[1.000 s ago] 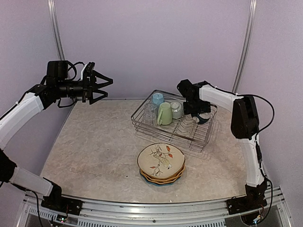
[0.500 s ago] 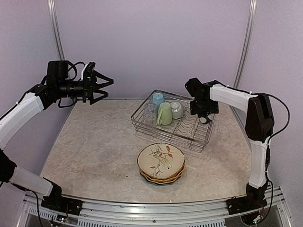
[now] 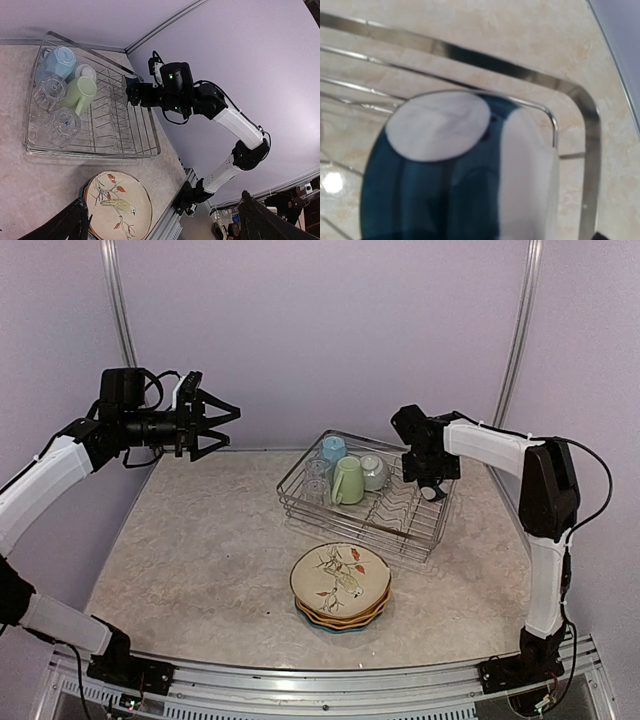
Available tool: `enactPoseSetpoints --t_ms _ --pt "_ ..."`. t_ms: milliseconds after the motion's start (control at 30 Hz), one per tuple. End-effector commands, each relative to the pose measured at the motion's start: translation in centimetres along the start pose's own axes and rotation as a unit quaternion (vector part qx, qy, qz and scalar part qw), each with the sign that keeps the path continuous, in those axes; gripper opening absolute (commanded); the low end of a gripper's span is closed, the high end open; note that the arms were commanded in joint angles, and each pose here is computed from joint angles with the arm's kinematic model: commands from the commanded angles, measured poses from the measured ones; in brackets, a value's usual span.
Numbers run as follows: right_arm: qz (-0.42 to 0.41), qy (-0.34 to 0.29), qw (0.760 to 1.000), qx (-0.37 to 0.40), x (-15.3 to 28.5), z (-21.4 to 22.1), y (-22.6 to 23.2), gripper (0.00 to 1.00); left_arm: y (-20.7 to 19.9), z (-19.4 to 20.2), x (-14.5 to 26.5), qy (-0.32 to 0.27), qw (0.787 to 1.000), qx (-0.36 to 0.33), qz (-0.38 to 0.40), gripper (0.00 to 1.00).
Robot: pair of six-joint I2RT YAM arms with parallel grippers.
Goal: Unload the mixed dishes from the dish rack
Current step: Grab the bowl from the dish rack.
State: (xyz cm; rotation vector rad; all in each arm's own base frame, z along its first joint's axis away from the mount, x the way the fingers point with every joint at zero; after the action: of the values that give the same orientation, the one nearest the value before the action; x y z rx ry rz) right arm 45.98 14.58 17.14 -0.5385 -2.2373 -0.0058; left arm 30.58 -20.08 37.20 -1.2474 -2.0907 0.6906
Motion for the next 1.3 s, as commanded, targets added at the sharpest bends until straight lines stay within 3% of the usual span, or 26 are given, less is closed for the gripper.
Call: enactPoseSetpoints --t_ms 0,833,1033,1267 --pt "0.022 -0.01 1.0 0.003 -1.0 -0.4 -1.2 0.93 -0.5 0.2 0.0 0.0 1.0 -0.01 0.009 0.99" --pt "0.046 -0.01 0.999 -0.015 -4.3 0.6 -1.3 0.93 0.2 0.4 -0.5 0.008 1.0 0.0 0.009 0.99" --pt "0.048 -0.021 0.999 -0.011 -4.2 0.3 -1.3 0.82 0.3 0.4 -0.6 0.009 1.0 0.001 0.008 0.99" --pt "0.023 -0.031 0.999 -0.01 -3.1 -0.5 -1.0 0.62 0.2 0.4 -0.6 0.009 1.0 0.001 0.009 0.99"
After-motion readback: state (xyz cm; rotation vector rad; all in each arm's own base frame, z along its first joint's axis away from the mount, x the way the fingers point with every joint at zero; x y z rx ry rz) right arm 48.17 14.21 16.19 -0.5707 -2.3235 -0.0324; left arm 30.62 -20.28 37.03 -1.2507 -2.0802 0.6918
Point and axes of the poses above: each gripper's point midway between its finger pads, its own x axis back along the fingers, its own y axis along the line the jaws close on, z = x × y, the point moved 4 cm from there along x, back along the fingers, and after that the axes turned 8 degrees about -x, right-handed, at the moved point
